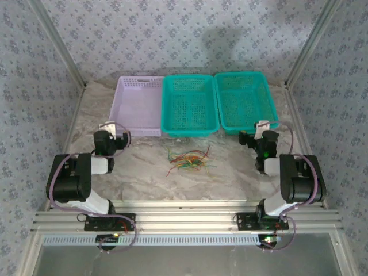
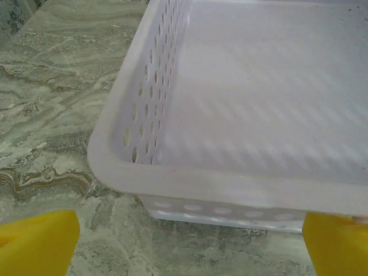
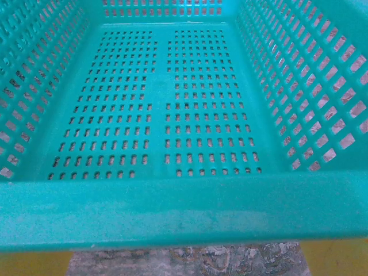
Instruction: Untangle the cables
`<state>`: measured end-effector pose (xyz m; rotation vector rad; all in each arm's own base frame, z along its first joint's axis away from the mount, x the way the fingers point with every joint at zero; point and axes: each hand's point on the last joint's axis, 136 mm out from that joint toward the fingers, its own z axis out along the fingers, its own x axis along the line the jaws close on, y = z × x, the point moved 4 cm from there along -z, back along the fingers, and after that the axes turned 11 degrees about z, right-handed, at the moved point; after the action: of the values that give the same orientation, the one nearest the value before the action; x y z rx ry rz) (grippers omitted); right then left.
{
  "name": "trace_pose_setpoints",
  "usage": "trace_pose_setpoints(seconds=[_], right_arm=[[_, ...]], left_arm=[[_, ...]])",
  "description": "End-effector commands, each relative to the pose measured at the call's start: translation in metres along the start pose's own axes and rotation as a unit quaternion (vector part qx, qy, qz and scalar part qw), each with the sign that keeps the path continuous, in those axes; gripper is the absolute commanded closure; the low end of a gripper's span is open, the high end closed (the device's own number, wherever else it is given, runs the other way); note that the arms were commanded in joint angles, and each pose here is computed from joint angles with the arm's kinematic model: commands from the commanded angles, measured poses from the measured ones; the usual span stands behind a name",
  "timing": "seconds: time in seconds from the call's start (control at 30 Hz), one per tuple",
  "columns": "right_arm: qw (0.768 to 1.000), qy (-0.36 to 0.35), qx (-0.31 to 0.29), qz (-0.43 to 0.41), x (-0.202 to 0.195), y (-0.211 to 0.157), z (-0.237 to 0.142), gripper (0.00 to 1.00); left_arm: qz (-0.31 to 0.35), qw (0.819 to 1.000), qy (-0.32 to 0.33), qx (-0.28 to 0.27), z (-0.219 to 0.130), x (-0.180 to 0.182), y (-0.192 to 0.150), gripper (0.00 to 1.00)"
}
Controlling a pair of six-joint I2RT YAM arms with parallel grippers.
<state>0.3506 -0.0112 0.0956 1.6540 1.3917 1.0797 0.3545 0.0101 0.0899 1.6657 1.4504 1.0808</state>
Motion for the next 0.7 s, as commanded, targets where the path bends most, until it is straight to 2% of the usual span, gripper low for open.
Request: trace_pose_setpoints(seconds=[0.0, 0.67], right_arm=[[1.000, -0.004, -0.005, 0.004, 0.0006, 0.0058, 0.0022, 0.00], [1.000, -0.001, -0.004, 0.007, 0.0000, 0.0056, 0.0021, 0.00]], left_arm=[[0.003, 1.000, -0.002, -0.028, -0.0001, 0.0008, 0.0158, 0.00], [0.003, 1.000, -0.002, -0.028, -0.0001, 0.0008, 0.0157, 0.00]])
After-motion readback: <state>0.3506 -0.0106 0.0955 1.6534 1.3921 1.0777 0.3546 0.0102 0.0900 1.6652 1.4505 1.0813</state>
